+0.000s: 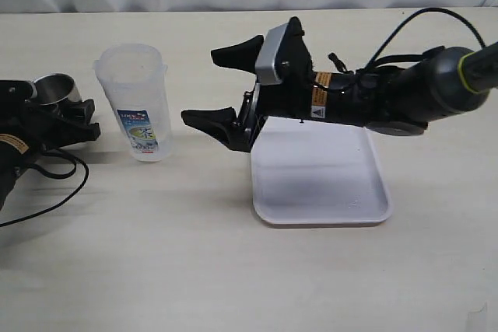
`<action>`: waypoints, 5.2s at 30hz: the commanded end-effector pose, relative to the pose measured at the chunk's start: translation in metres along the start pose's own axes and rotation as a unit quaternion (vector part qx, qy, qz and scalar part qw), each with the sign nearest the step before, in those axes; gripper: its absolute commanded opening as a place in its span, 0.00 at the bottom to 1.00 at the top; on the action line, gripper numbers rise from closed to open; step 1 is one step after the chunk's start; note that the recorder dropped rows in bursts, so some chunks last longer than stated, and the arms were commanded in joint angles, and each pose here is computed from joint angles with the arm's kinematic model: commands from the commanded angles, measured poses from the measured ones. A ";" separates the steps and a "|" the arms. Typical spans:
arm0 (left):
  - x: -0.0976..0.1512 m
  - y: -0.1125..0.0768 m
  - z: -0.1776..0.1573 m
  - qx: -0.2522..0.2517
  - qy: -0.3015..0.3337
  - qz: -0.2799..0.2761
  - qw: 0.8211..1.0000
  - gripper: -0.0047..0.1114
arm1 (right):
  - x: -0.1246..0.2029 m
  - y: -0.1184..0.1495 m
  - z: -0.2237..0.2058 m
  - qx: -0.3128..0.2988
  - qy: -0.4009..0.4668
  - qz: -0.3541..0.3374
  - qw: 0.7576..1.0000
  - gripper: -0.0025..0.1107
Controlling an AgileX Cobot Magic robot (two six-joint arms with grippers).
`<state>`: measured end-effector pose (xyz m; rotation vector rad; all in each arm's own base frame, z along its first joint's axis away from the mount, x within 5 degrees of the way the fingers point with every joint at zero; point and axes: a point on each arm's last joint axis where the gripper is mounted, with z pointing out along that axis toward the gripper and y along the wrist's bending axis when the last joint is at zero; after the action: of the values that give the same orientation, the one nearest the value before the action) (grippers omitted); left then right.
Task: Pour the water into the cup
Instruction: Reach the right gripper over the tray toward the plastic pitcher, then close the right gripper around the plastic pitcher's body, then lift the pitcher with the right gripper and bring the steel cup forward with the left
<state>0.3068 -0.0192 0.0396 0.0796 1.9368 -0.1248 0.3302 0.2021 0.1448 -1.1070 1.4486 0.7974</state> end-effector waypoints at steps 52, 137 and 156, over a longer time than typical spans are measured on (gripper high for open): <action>-0.002 0.000 0.001 0.008 -0.006 -0.002 1.000 0.04 | 0.027 0.015 0.116 -0.057 -0.009 0.008 0.998 0.93; -0.006 -0.021 0.004 0.128 -0.014 0.047 0.991 0.04 | -0.018 -0.019 0.102 0.076 -0.036 0.012 0.996 0.06; -0.017 -0.065 0.010 0.338 -0.034 0.108 0.934 0.04 | -0.014 -0.049 0.082 0.107 -0.041 -0.004 0.993 0.06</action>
<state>0.3149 -0.0785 0.0522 0.7066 1.7547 -0.6133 0.4012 0.2685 0.1378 -0.9258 1.4802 0.6536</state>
